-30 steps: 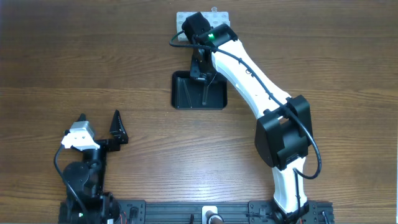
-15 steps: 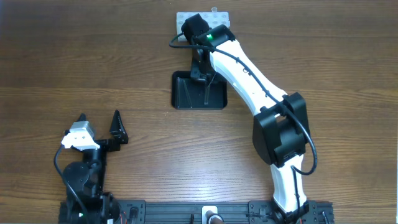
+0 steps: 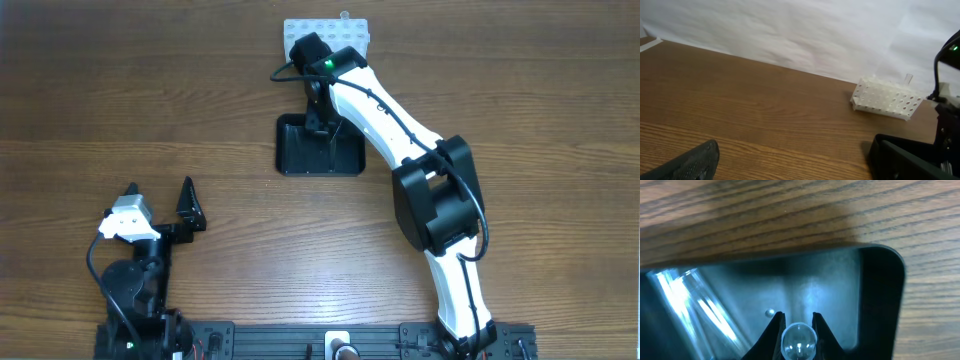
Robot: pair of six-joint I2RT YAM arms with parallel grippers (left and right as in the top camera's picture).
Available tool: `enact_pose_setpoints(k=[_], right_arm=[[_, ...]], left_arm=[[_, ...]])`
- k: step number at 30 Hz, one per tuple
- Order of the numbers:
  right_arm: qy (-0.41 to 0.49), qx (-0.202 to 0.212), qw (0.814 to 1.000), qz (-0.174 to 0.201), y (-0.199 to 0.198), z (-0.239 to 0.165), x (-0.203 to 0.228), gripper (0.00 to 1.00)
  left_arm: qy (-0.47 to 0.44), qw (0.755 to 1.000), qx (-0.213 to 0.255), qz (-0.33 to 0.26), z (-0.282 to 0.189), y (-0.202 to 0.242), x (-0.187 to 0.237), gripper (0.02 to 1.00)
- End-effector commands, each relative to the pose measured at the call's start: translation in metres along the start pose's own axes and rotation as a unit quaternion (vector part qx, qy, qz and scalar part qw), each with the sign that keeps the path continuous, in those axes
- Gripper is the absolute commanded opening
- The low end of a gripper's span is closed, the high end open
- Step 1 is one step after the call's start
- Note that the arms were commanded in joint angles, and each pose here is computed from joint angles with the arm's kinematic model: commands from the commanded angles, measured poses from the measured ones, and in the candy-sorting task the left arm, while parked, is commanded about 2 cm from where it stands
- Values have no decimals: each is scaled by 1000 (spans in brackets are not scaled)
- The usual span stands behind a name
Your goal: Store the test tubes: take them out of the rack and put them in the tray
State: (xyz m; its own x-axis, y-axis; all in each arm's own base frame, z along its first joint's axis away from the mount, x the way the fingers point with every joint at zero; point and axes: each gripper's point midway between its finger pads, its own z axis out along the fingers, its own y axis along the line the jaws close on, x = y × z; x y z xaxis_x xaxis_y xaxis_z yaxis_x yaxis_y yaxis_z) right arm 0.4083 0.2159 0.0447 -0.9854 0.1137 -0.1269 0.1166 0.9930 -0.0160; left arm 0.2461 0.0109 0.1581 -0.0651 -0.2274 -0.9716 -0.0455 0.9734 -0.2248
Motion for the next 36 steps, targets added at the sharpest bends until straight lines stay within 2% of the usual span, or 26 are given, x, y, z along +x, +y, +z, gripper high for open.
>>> enact_pose_setpoints(k=[1, 14, 16, 25, 30, 36], right_arm=[[-3, 12, 1000, 10, -3, 17, -7, 12], [-8, 21, 1000, 13, -3, 45, -14, 42], [-10, 19, 1000, 14, -3, 46, -16, 82], [-1, 15, 1000, 8, -2, 36, -14, 404], [-18, 4, 1000, -6, -1, 0, -21, 496], [-72, -31, 997, -11, 4, -60, -40, 595]], left_arm=[[0, 1000, -5, 7, 0, 2, 1, 998], [0, 1000, -5, 7, 0, 2, 1, 998], [0, 1000, -5, 7, 0, 2, 1, 1000], [0, 1000, -5, 7, 0, 2, 1, 998], [0, 1000, -5, 7, 0, 2, 1, 998], [0, 1000, -5, 7, 0, 2, 1, 996]])
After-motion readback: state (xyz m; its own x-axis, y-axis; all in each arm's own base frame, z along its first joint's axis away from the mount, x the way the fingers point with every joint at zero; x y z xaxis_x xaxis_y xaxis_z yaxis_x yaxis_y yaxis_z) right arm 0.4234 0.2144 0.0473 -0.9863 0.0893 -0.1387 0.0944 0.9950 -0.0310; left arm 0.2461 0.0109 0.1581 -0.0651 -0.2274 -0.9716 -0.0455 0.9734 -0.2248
